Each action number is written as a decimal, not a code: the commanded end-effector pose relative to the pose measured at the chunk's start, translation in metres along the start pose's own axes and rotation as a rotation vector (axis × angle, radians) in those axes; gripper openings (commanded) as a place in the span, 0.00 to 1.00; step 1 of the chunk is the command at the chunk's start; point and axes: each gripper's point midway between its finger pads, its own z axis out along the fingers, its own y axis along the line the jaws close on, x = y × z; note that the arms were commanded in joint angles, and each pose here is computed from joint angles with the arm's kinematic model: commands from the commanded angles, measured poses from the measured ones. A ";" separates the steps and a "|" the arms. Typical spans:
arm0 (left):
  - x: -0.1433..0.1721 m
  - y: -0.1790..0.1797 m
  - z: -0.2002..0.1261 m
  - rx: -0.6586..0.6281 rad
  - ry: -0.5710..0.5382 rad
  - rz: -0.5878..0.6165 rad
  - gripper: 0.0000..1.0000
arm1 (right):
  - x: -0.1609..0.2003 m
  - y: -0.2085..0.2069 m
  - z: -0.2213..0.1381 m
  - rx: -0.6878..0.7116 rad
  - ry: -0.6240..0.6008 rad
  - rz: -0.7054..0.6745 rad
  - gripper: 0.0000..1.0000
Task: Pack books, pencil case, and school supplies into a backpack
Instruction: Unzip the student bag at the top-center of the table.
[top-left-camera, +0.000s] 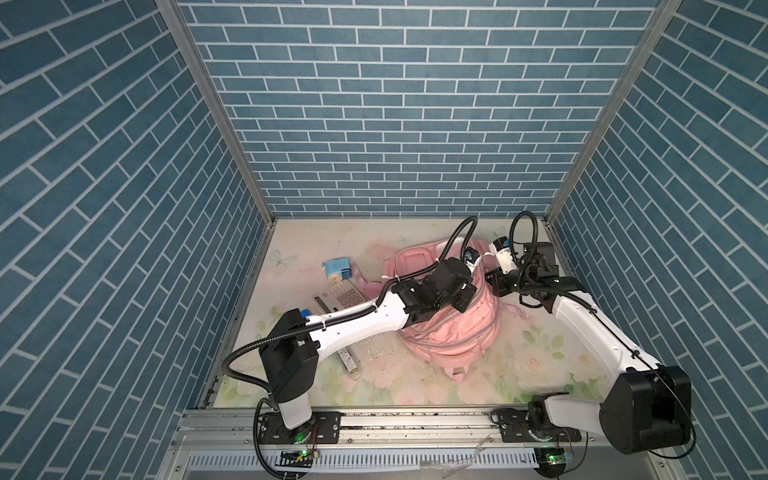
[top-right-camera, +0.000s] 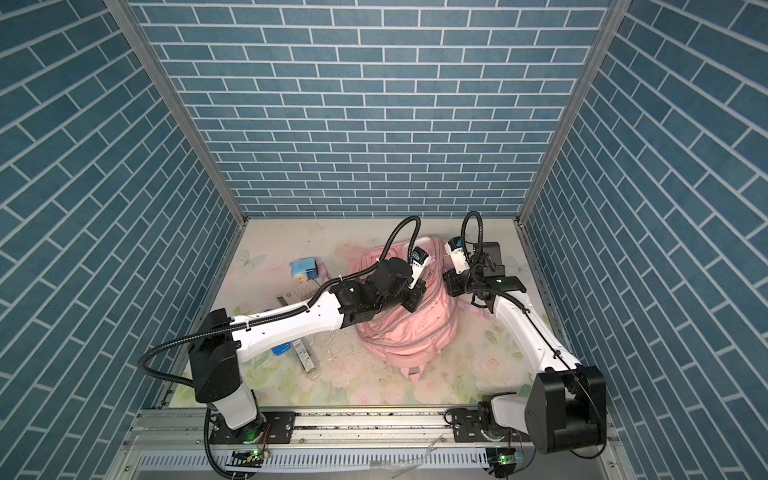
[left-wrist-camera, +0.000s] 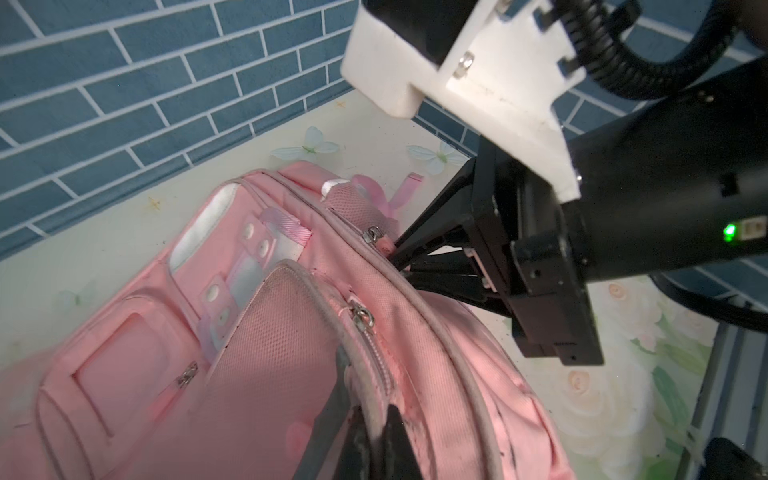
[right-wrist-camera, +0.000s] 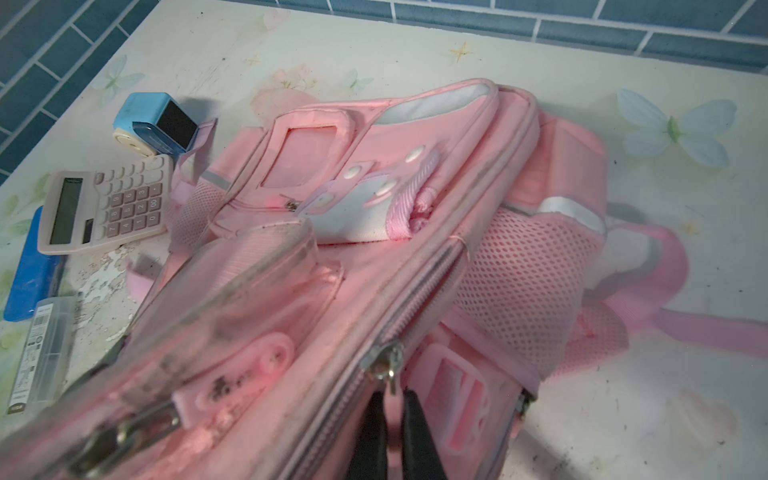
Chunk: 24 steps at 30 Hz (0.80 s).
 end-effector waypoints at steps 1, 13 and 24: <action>-0.038 0.002 0.003 0.078 -0.089 -0.204 0.00 | -0.015 0.006 -0.010 -0.013 -0.043 -0.056 0.00; -0.052 0.035 0.022 0.039 -0.152 -0.369 0.00 | 0.012 0.074 -0.017 -0.108 -0.067 -0.039 0.00; -0.064 0.050 0.033 -0.061 -0.176 -0.390 0.00 | 0.017 0.110 -0.019 -0.224 -0.108 0.051 0.00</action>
